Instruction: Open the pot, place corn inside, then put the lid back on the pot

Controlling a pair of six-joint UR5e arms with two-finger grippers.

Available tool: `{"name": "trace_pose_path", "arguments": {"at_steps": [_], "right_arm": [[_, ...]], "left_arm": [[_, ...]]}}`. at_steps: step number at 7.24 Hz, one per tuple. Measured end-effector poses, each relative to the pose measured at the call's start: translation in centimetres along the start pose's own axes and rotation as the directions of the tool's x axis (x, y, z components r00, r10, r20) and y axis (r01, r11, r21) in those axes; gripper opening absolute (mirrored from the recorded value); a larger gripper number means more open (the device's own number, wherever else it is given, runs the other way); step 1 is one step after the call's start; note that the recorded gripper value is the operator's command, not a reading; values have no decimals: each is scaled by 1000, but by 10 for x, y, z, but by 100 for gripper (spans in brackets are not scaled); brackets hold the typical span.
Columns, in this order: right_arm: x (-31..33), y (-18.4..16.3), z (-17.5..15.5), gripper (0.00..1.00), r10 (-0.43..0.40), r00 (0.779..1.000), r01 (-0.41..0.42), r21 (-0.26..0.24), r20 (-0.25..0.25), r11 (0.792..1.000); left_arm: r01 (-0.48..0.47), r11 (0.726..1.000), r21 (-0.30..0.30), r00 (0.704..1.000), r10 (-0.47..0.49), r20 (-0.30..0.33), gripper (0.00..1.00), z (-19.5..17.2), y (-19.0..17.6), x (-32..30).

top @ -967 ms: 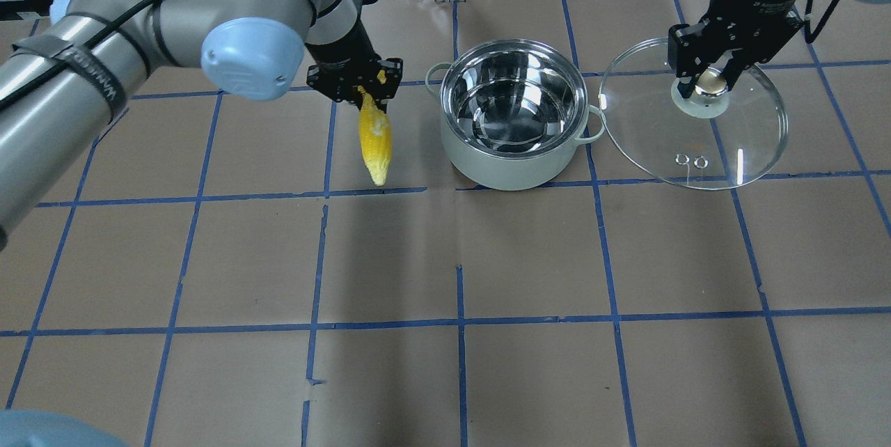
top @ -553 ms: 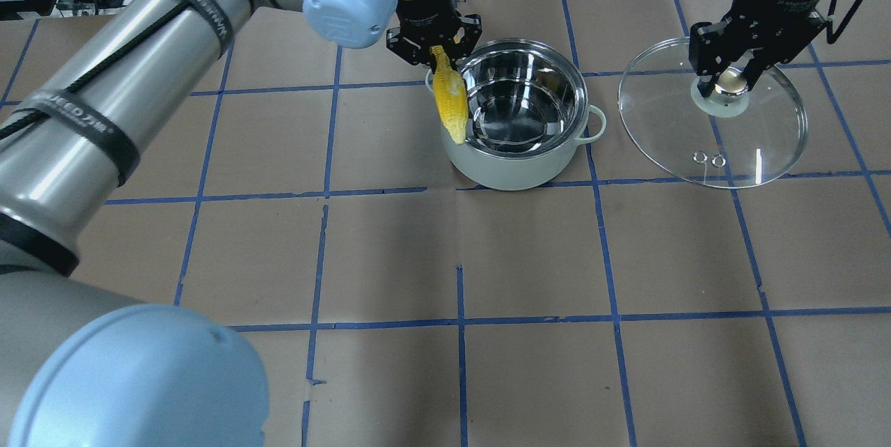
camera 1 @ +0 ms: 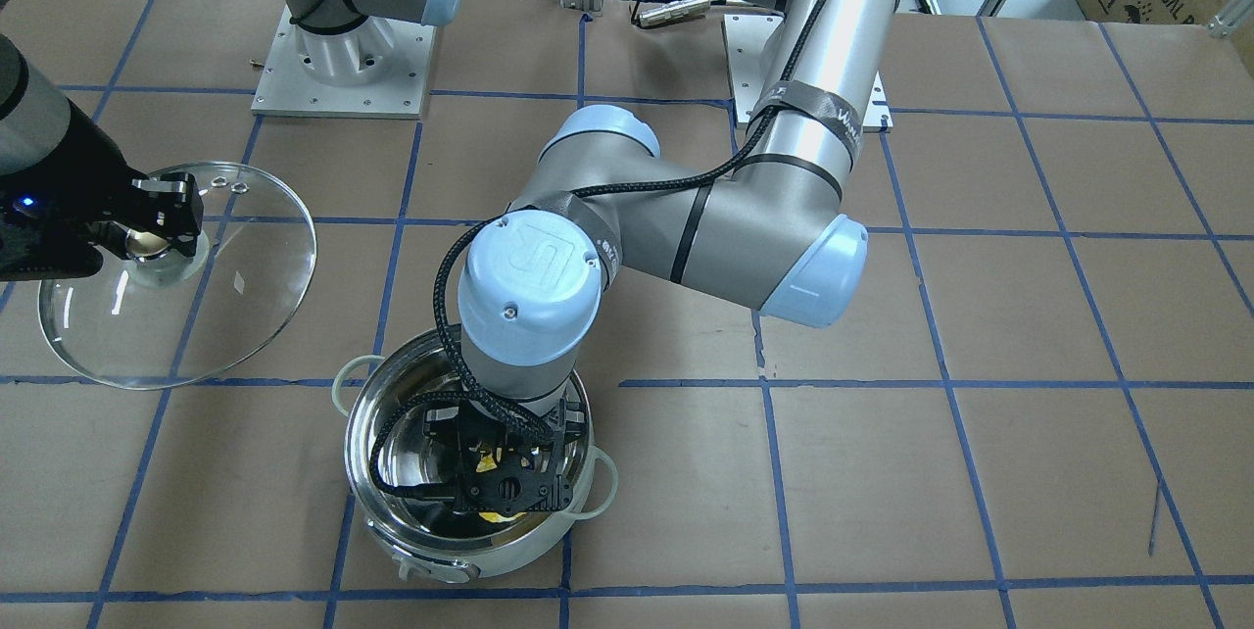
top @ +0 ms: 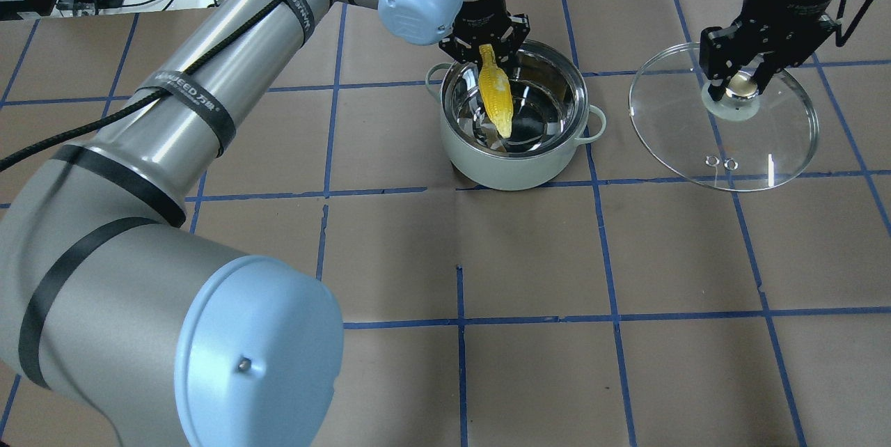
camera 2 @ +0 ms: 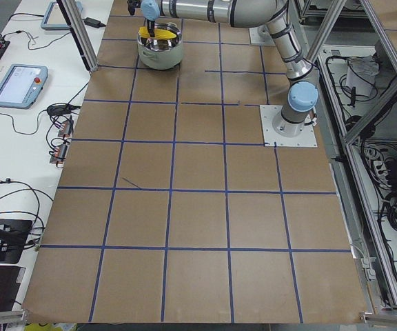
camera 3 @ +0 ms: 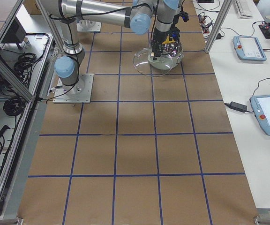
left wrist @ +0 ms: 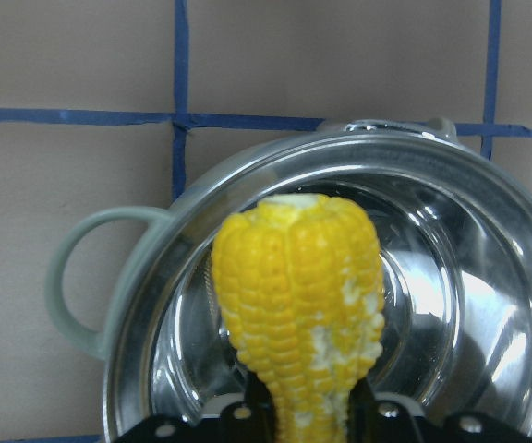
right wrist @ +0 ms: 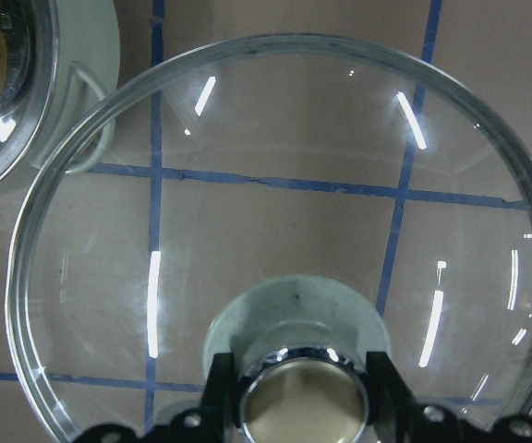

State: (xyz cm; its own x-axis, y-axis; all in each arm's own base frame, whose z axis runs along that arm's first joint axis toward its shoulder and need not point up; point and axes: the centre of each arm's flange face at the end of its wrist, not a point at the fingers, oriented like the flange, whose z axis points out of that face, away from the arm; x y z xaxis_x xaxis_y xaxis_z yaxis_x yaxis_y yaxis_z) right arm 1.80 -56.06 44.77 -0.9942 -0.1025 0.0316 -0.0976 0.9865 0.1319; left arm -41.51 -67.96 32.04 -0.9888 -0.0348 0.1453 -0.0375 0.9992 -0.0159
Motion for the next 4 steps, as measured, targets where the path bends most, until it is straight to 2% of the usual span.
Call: {"name": "trace_pose_path", "arguments": {"at_steps": [2,4], "right_arm": [[7,0,3,34,7,1000,-7,-6,5,1000],[8,1,6,34,8,1000,-8,-11,8,1000]], "left_arm": [[-6,999,-34,1000,7,19,100,24,5,4],[-18,999,-36,1000,19,21,100,24,12,10]]}}
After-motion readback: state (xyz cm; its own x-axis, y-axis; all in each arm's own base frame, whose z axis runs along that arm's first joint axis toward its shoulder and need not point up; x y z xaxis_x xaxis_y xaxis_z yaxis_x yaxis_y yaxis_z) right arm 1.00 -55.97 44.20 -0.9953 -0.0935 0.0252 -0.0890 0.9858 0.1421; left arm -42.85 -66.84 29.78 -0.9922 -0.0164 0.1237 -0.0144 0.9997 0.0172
